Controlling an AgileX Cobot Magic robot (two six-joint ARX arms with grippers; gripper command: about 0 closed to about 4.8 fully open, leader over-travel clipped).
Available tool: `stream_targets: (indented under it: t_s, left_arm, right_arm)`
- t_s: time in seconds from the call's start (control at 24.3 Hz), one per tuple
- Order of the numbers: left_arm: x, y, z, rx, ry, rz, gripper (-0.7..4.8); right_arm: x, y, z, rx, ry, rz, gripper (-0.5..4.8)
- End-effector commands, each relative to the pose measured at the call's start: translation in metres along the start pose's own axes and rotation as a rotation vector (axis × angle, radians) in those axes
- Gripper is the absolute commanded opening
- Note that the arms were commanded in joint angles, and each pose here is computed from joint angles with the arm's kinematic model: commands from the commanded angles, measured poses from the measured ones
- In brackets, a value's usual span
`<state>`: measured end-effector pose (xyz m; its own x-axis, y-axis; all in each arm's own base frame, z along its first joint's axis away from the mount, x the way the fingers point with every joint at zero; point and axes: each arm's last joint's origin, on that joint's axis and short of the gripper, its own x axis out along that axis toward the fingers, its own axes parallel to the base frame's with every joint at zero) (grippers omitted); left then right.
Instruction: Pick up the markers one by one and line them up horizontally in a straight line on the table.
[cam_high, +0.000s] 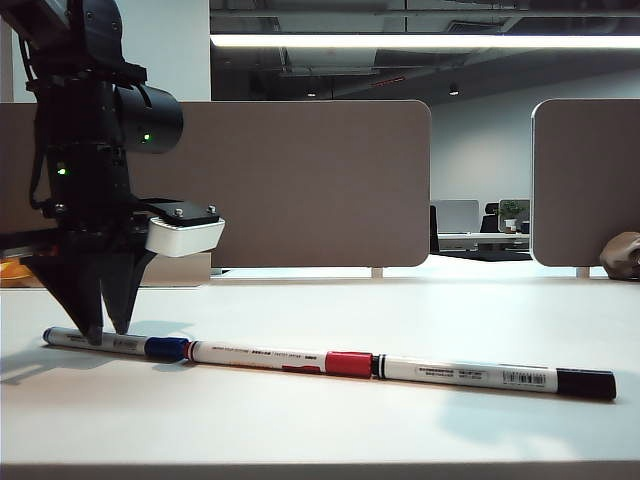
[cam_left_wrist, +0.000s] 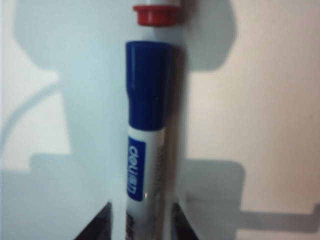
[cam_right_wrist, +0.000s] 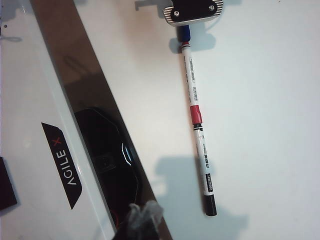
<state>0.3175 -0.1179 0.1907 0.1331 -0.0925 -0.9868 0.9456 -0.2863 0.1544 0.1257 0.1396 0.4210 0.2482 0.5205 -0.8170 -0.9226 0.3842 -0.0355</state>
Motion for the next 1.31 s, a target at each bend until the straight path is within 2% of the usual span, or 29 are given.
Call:
stream_targets:
  t_s: [0.04, 0.21, 0.25, 0.29, 0.33, 0.45, 0.53, 0.58, 0.62, 0.7, 0.74, 0.82, 0.86, 0.99, 1.07, 1.11, 1.19, 1.31]
  left_arm:
    - [-0.007, 0.0, 0.001, -0.002, -0.005, 0.023, 1.52]
    - [-0.021, -0.003, 0.001, -0.009, -0.007, 0.054, 1.52]
    - [-0.027, -0.005, 0.001, -0.034, -0.009, 0.06, 1.5]
    - [-0.031, -0.007, 0.002, -0.047, -0.011, 0.065, 1.28]
    - [-0.042, -0.011, 0.007, -0.053, -0.01, 0.089, 0.08]
    - [-0.068, -0.019, 0.014, -0.042, -0.028, 0.169, -0.05]
    - [-0.088, -0.027, 0.023, -0.108, -0.057, 0.23, -0.05]
    - [-0.102, -0.034, 0.029, -0.182, -0.115, 0.27, -0.05]
    - [-0.108, -0.036, 0.03, -0.217, -0.142, 0.291, -0.05]
    - [-0.131, -0.046, 0.035, -0.336, -0.229, 0.371, -0.05]
    - [-0.147, -0.052, 0.036, -0.389, -0.277, 0.441, -0.05]
    - [-0.166, -0.06, 0.035, -0.42, -0.331, 0.534, -0.05]
    - [-0.185, -0.068, 0.035, -0.447, -0.407, 0.625, -0.05]
    - [-0.22, -0.089, 0.033, -0.531, -0.572, 0.765, -0.05]
    - [-0.232, -0.101, 0.031, -0.527, -0.615, 0.809, -0.05]
    - [-0.239, -0.11, 0.031, -0.517, -0.68, 0.824, -0.05]
    - [-0.244, -0.126, 0.029, -0.569, -0.789, 0.869, -0.05]
    - [-0.242, -0.148, 0.025, -0.609, -0.881, 0.931, -0.05]
  right_arm:
    - [-0.002, 0.001, 0.0, -0.003, -0.013, 0.003, -0.05]
    - [-0.002, 0.001, 0.0, -0.003, -0.013, 0.003, -0.05]
    - [-0.002, 0.001, 0.0, -0.003, -0.013, 0.003, -0.05]
    - [-0.002, 0.001, 0.0, -0.003, -0.013, 0.003, -0.05]
    - [-0.003, 0.001, 0.0, -0.003, -0.014, 0.002, -0.05]
    - [-0.009, 0.002, 0.001, -0.013, -0.065, -0.02, -0.05]
    - [-0.02, 0.002, 0.0, -0.019, -0.146, -0.055, -0.05]
    - [-0.03, 0.0, -0.002, -0.016, -0.213, -0.092, -0.05]
    - [-0.036, 0.0, -0.003, -0.014, -0.252, -0.115, -0.05]
    - [-0.053, -0.001, -0.008, -0.008, -0.345, -0.177, -0.05]
    - [-0.061, -0.001, -0.012, -0.003, -0.385, -0.209, -0.05]
    - [-0.072, 0.0, -0.017, 0.005, -0.434, -0.251, -0.05]
    - [-0.08, 0.002, -0.022, 0.008, -0.471, -0.282, -0.05]
    - [-0.087, 0.008, -0.037, -0.006, -0.582, -0.349, -0.05]
    - [-0.085, 0.011, -0.045, -0.016, -0.627, -0.37, -0.05]
    - [-0.083, 0.015, -0.055, -0.028, -0.676, -0.389, -0.05]
    - [-0.08, 0.022, -0.07, -0.04, -0.757, -0.417, -0.05]
    - [-0.074, 0.031, -0.091, -0.04, -0.869, -0.454, -0.05]
